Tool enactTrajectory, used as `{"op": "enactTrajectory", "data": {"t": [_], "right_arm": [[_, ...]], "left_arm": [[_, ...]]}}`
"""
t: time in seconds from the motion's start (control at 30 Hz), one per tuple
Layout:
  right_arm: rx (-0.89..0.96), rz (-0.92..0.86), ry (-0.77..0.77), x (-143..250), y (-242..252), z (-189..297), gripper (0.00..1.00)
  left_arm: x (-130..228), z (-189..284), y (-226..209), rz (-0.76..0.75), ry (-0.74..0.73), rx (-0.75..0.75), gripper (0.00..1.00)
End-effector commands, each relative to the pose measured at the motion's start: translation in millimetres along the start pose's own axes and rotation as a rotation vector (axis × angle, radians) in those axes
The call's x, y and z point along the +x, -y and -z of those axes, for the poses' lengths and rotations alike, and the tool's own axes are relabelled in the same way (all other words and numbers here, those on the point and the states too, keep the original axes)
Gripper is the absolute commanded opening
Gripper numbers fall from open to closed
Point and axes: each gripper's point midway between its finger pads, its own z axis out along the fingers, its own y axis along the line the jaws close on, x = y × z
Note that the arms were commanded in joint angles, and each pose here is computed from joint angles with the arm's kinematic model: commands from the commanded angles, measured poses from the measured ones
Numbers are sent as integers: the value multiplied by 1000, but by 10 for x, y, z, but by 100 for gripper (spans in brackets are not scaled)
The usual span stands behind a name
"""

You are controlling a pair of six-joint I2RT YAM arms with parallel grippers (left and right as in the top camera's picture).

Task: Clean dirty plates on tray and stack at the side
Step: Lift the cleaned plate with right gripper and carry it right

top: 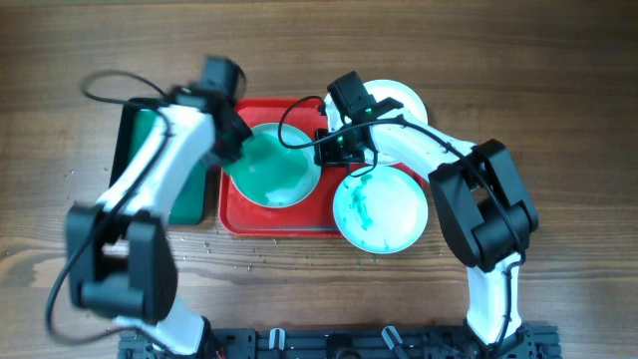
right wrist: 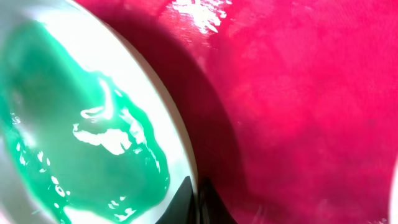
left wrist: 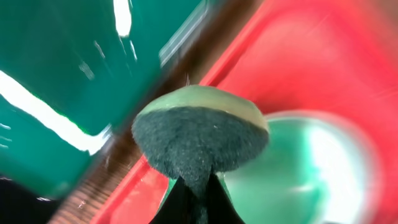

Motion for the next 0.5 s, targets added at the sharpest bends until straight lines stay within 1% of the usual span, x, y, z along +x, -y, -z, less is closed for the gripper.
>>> {"op": "enactTrajectory", "data": {"t": [0.0,0.1,0.2,0.3,0.47], "right_arm": [[67,-22,3,19,117,-61,4],[68,29,16,6,-12,19,4],[213,75,102,-69,-23,280,4],[433,169,254,-147,-72,741,4],[730,256,513,-210,-227,1516,4]], "left_arm": [[-569,797,-266,56,197,70,4],[-701,924,-633,110,214,39,4],[-732,868,-934,180,177,-9,4],[-742,809,-1048,212,161,-18,4],[-767,800,-1044,215,169,-14,4]]}}
